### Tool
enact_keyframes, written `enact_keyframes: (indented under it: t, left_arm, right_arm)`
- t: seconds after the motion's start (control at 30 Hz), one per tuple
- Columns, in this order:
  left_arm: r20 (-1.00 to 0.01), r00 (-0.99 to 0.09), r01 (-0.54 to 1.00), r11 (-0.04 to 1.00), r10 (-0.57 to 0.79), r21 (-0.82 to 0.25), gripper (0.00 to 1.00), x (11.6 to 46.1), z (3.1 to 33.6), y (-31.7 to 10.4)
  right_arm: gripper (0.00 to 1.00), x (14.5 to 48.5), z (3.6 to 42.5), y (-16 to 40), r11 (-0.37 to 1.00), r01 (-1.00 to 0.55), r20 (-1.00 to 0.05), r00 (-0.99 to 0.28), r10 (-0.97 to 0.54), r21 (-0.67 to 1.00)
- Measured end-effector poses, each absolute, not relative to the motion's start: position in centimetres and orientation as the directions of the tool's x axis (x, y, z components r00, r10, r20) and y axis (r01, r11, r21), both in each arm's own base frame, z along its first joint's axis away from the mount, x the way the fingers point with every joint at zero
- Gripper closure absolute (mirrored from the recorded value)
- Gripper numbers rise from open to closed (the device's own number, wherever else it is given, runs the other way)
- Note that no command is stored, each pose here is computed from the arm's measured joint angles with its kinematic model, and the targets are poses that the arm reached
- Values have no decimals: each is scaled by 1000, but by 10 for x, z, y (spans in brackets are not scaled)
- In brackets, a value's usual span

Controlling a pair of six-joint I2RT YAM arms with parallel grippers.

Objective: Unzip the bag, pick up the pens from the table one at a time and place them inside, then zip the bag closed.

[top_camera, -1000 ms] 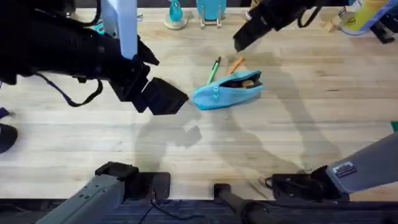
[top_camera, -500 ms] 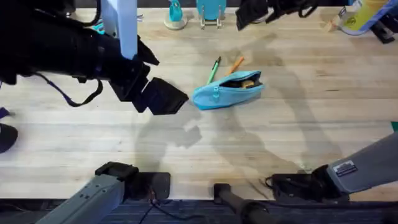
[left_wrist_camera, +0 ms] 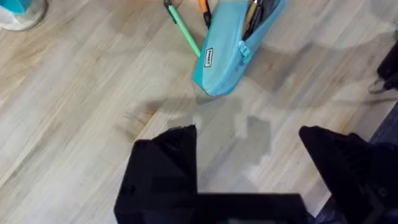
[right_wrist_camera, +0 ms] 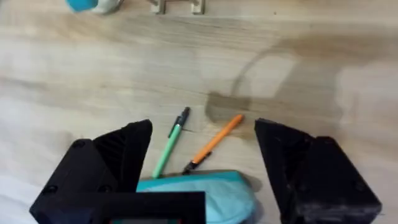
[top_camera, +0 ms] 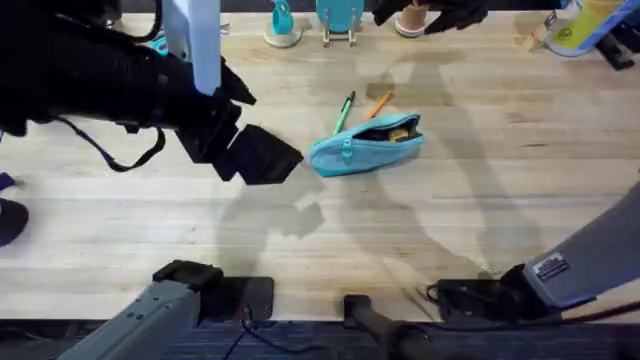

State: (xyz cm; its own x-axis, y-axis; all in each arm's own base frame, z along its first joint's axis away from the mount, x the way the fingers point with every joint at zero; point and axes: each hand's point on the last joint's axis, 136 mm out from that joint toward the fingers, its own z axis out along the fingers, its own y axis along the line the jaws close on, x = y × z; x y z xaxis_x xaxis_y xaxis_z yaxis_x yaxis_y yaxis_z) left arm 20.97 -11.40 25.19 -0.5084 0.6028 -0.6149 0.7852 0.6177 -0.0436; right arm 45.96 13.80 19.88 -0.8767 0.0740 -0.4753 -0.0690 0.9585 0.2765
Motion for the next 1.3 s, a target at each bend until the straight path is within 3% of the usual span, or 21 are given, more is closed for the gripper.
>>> enact_keyframes:
  t: [0.33, 0.57, 1.3]
  left_arm:
    - [-615, -508, 785, 618, 603, -44, 6, 210, 252, -114]
    - [-615, -508, 785, 618, 603, -44, 6, 210, 252, -114]
    - [-615, -508, 785, 618, 603, -44, 6, 210, 252, -114]
  right_arm:
    - [5, 462, 160, 146, 899, 231, -299, -887, 352, 371]
    - [5, 453, 155, 144, 866, 333, -233, -870, 435, 374]
    - [9, 451, 76, 153, 894, 387, -148, -894, 424, 226]
